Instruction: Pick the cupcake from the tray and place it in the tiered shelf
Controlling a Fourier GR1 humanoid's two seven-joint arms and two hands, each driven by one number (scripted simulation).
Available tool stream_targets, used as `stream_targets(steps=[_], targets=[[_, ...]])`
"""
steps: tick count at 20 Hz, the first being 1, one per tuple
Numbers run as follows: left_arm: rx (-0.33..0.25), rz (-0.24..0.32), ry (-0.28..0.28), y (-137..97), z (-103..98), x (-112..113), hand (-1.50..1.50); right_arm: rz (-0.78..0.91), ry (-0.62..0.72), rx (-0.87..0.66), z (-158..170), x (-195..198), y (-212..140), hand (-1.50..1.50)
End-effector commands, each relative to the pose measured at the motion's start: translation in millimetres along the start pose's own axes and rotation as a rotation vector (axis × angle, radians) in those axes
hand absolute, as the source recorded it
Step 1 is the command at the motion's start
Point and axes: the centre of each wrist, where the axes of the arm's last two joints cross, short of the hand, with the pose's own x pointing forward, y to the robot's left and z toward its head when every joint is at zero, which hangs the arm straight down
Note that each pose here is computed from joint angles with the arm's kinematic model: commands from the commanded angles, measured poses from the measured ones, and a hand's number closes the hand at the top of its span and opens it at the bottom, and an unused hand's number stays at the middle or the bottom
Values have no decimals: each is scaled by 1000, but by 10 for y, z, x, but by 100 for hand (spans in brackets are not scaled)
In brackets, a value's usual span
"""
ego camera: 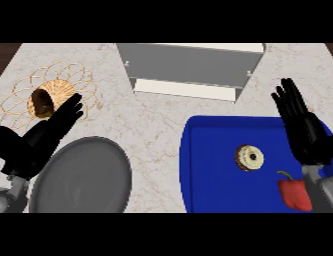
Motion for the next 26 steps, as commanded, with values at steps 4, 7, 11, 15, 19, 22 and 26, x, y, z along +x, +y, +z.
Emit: stream_targets(steps=[4, 7, 11, 15, 19, 22, 26], targets=[[238, 9, -138, 153, -17, 130, 0, 1, -81, 555, -168, 343, 499, 150], [359, 69, -155, 110, -66, 135, 0, 341, -125, 406, -432, 478, 126, 150], [375, 69, -180, 21, -55, 129, 0, -183, -22, 698, -584, 288, 222, -150], [421, 71, -169, -104, -11, -147, 0, -125, -84, 917, -683, 607, -156, -150], [405, 68, -147, -45, 50, 2, 0, 187, -80, 1099, -754, 1113, -304, -150], [442, 54, -144, 2, 13, -69, 0, 378, -103, 1209, -759, 1437, -186, -150], [440, 75, -155, -49, 3, -91, 0, 689, -214, 1227, -644, 1929, -35, -150]])
